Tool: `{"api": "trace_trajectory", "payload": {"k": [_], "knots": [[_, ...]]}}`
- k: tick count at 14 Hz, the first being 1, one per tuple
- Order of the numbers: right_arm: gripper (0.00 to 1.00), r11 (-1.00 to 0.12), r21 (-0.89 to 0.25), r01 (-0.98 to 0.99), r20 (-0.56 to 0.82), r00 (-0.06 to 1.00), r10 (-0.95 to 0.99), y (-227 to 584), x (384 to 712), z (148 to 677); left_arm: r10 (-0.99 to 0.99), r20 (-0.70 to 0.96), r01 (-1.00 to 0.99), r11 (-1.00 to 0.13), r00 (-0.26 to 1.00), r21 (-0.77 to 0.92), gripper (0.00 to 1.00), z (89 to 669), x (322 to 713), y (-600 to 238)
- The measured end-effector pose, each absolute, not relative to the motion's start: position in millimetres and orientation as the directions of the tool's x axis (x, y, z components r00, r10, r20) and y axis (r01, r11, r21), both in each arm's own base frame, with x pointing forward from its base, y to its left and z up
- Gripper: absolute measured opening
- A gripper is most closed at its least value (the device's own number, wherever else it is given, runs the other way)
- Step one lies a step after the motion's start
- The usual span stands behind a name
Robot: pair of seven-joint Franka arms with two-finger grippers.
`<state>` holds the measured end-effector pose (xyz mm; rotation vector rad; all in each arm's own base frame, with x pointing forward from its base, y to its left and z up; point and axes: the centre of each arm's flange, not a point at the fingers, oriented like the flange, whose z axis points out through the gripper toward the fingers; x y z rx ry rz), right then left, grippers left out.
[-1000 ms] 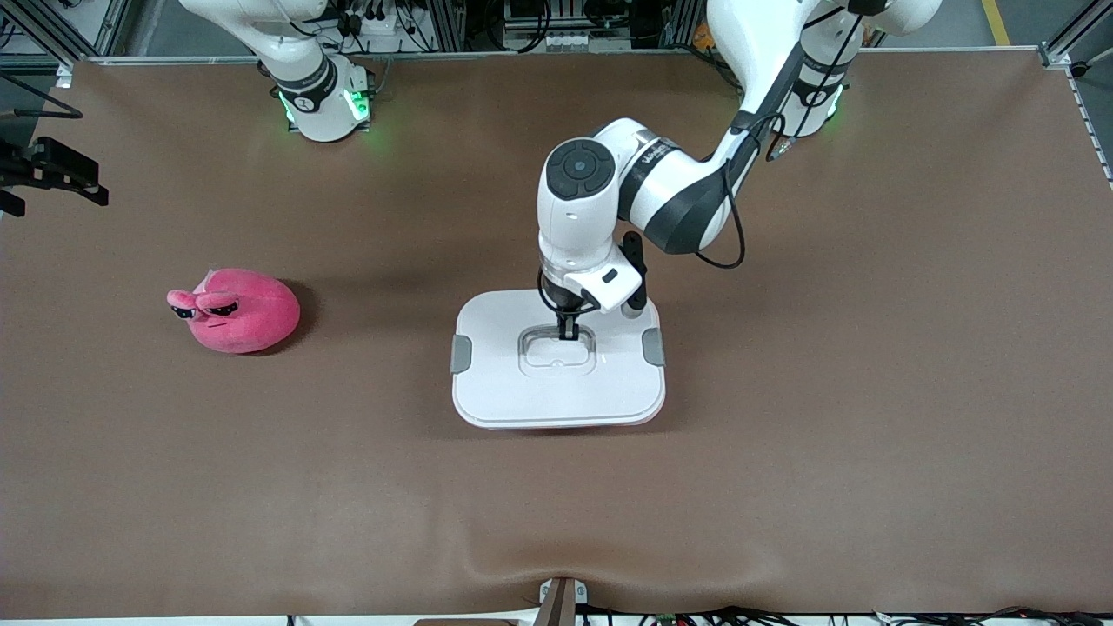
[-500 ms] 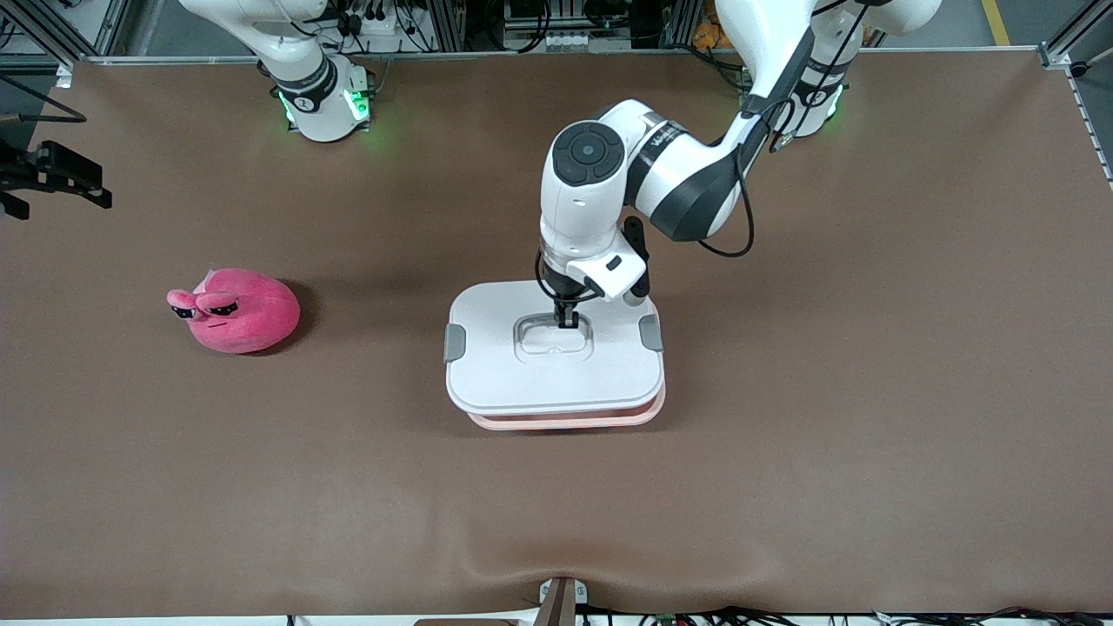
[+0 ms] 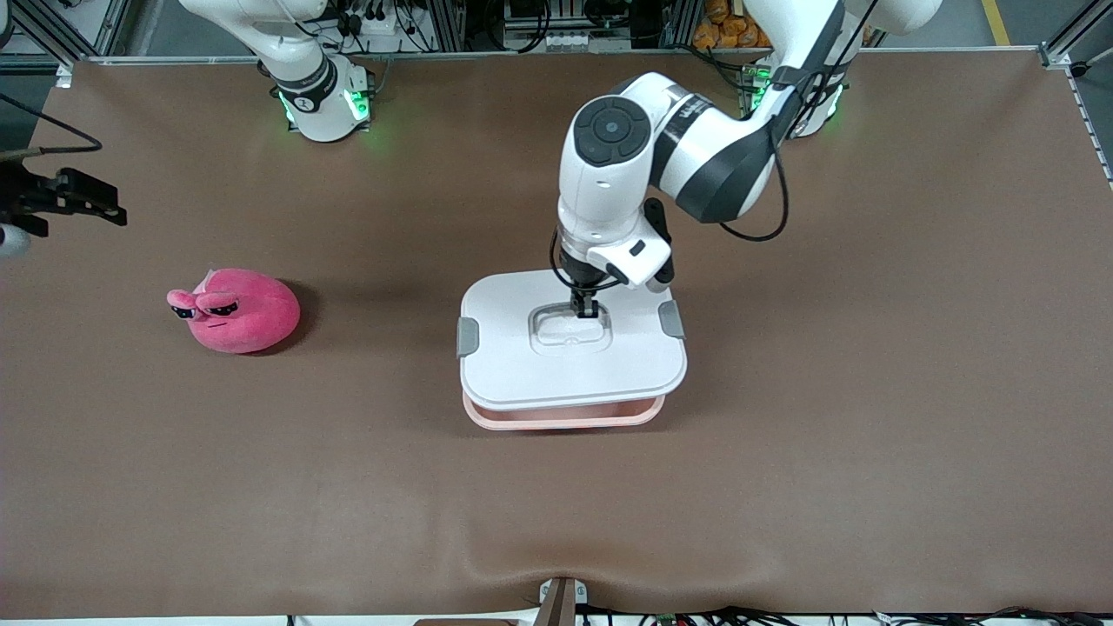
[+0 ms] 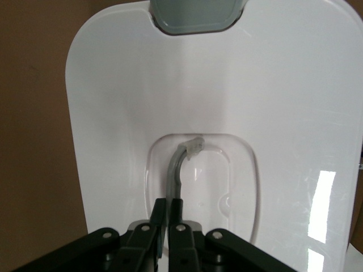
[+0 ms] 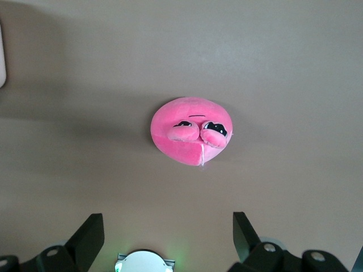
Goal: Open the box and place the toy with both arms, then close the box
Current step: 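Lift the lid with the left gripper while the right gripper reaches the toy, then move the lid aside with the left gripper while the right gripper grasps the toy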
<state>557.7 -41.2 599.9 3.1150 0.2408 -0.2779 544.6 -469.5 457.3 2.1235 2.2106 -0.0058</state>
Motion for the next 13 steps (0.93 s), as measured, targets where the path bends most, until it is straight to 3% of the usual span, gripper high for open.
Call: {"api": "trace_trajectory", "payload": {"k": [7, 13], "knots": [[1.0, -0.981, -0.044, 0.189, -0.291, 0.937, 0.194, -39, 592, 521, 0.996, -0.081, 0.997, -0.05, 0.045, -0.065, 0.06, 490, 587, -368], [1.0, -0.897, -0.124, 0.424, -0.281, 0.852, 0.442, -43, 602, 497, 0.99, -0.061, 0.973, -0.134, 0.124, -0.19, 0.06, 489, 608, -285]]}}
